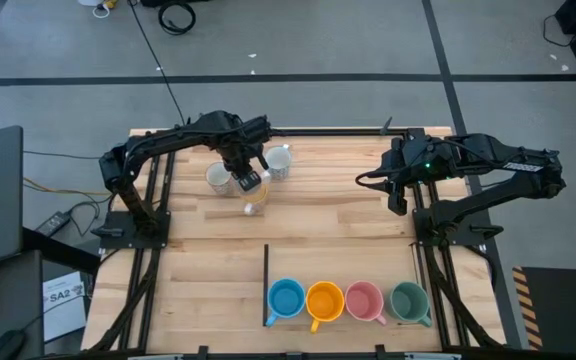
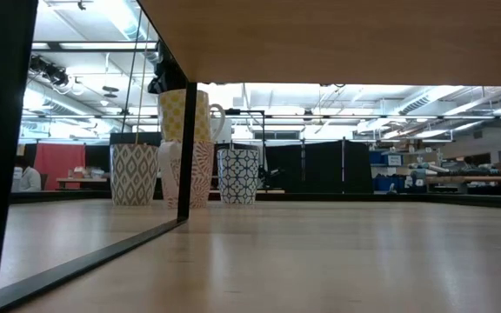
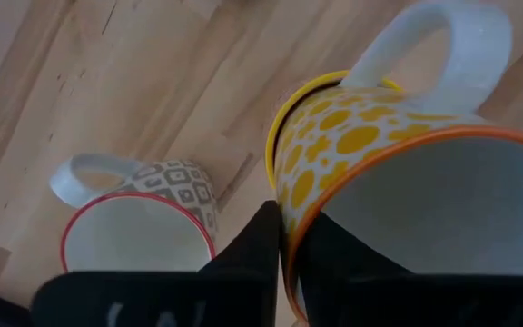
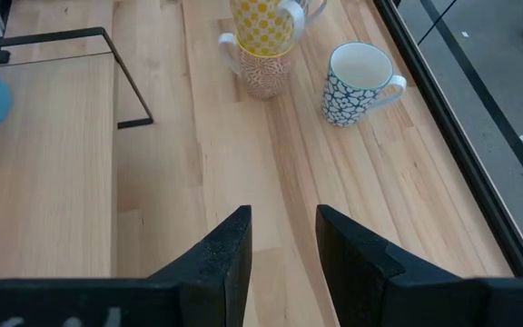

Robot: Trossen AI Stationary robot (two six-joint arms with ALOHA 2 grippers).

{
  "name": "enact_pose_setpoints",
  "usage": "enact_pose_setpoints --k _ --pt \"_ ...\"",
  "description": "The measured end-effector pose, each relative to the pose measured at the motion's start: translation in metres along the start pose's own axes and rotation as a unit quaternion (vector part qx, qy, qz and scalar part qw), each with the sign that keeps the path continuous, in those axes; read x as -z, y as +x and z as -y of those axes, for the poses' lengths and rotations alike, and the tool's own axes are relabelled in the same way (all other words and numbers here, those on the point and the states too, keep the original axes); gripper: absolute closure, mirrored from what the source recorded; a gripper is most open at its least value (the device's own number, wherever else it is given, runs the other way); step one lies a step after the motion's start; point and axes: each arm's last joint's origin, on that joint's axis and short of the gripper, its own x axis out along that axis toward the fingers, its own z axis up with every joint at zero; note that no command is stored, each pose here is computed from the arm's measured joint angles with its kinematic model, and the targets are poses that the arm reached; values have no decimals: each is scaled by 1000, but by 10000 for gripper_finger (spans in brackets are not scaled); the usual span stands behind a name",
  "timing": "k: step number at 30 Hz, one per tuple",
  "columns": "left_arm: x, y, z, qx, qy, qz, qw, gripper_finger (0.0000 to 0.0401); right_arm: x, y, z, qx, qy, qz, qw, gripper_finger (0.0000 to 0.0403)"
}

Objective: Place coffee mugs
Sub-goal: Put the yellow patterned mug on the shelf

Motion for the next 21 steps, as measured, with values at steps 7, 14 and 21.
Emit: enact_pose_setpoints --k 7,14,21 --pt "1 -3 0 11 -9 -3 1000 365 0 0 0 0 0 0 1000 272" --pt "-4 -26 3 25 -18 22 999 370 0 0 0 0 0 0 1000 272" --pt "-11 -62 8 79 -46 75 993 370 0 0 0 0 0 0 1000 273"
